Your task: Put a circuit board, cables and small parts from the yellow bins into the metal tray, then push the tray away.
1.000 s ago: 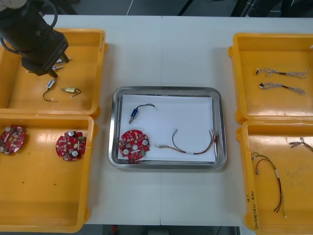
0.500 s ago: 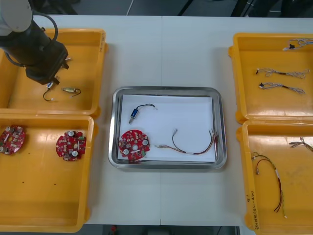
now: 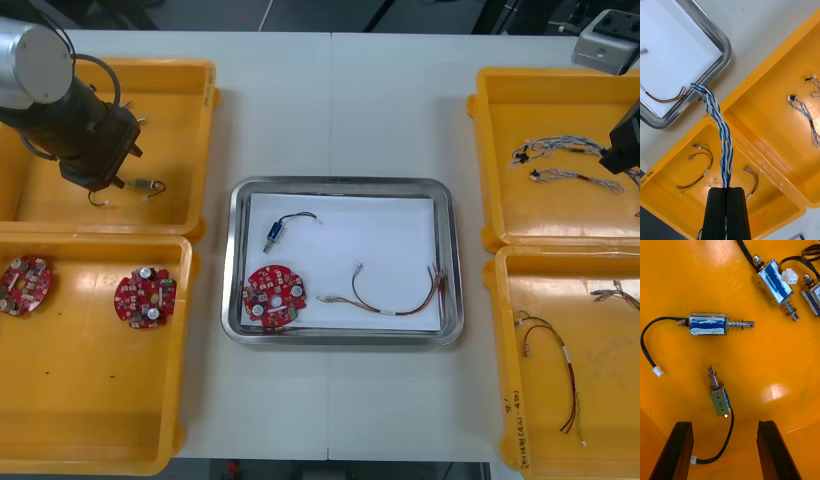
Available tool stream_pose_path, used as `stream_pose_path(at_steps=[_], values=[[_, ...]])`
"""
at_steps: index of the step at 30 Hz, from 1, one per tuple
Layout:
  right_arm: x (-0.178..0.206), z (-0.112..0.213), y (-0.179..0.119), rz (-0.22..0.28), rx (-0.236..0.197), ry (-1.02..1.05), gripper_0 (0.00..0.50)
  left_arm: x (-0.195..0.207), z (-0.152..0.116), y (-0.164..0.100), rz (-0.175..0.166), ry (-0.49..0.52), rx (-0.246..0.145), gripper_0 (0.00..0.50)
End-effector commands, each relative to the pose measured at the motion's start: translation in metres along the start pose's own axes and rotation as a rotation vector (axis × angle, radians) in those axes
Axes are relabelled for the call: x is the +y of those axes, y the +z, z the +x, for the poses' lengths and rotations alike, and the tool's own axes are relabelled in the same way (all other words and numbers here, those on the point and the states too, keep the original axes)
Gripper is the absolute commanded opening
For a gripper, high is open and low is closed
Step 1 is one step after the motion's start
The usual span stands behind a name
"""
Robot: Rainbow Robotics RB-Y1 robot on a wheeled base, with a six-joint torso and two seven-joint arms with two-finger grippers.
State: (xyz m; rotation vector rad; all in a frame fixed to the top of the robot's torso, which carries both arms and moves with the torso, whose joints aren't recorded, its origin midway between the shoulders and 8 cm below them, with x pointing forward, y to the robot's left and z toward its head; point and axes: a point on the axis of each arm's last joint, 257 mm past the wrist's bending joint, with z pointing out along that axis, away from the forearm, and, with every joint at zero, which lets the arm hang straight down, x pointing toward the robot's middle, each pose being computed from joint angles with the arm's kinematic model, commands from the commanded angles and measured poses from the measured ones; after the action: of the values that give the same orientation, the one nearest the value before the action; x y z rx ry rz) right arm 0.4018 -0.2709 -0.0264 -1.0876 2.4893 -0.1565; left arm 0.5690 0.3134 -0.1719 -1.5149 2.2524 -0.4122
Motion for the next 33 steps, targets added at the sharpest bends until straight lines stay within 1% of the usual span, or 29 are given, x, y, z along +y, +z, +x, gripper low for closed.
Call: stream_pose_path(at_steps=[1,2,4,6,9,12,17,19,20,23,24,26,28,33], values=[[0.020,-0.033,0.002,-0.011,-0.068,-0.185,0.000,0.001,0.008,0.014,0.001,-0.064,-0.002,0.500],[0.020,-0.033,0.002,-0.011,-0.068,-0.185,0.000,0.001,0.008,0.014,0.001,-0.064,-0.002,0.500],[0.029,-0.049,0.007,-0.013,-0.094,-0.225,0.000,0.000,0.009,0.022,0.007,-0.060,-0.017,0.500],[0.033,-0.058,0.010,-0.015,-0.109,-0.242,0.000,0.000,0.009,0.027,0.010,-0.060,-0.019,0.500],[0.042,-0.070,0.018,-0.020,-0.127,-0.272,0.000,0.000,0.011,0.033,0.011,-0.062,-0.012,0.500],[0.051,-0.080,0.025,-0.014,-0.117,-0.319,0.000,0.000,0.014,0.037,0.008,-0.049,-0.021,0.500],[0.065,-0.096,0.034,0.006,-0.094,-0.393,0.000,0.005,0.021,0.048,-0.005,-0.041,-0.021,0.500],[0.071,-0.102,0.038,0.002,-0.090,-0.409,0.000,0.005,0.023,0.050,-0.005,-0.040,-0.021,0.500],[0.076,-0.109,0.041,-0.005,-0.094,-0.422,0.000,0.009,0.024,0.054,-0.018,-0.038,-0.022,0.500],[0.081,-0.115,0.045,-0.019,-0.104,-0.428,0.000,0.011,0.024,0.055,-0.022,-0.038,-0.022,0.500],[0.088,-0.120,0.049,-0.035,-0.108,-0.436,0.000,0.014,0.025,0.058,-0.031,-0.037,-0.022,0.500],[0.092,-0.124,0.056,-0.046,-0.106,-0.459,0.000,0.016,0.024,0.060,-0.039,-0.033,-0.028,0.500],[0.090,-0.127,0.062,-0.042,-0.107,-0.502,0.000,0.017,0.024,0.061,-0.040,-0.033,-0.030,0.500],[0.085,-0.130,0.082,-0.052,-0.104,-0.596,0.000,0.017,0.024,0.061,-0.040,-0.026,-0.030,0.500]])
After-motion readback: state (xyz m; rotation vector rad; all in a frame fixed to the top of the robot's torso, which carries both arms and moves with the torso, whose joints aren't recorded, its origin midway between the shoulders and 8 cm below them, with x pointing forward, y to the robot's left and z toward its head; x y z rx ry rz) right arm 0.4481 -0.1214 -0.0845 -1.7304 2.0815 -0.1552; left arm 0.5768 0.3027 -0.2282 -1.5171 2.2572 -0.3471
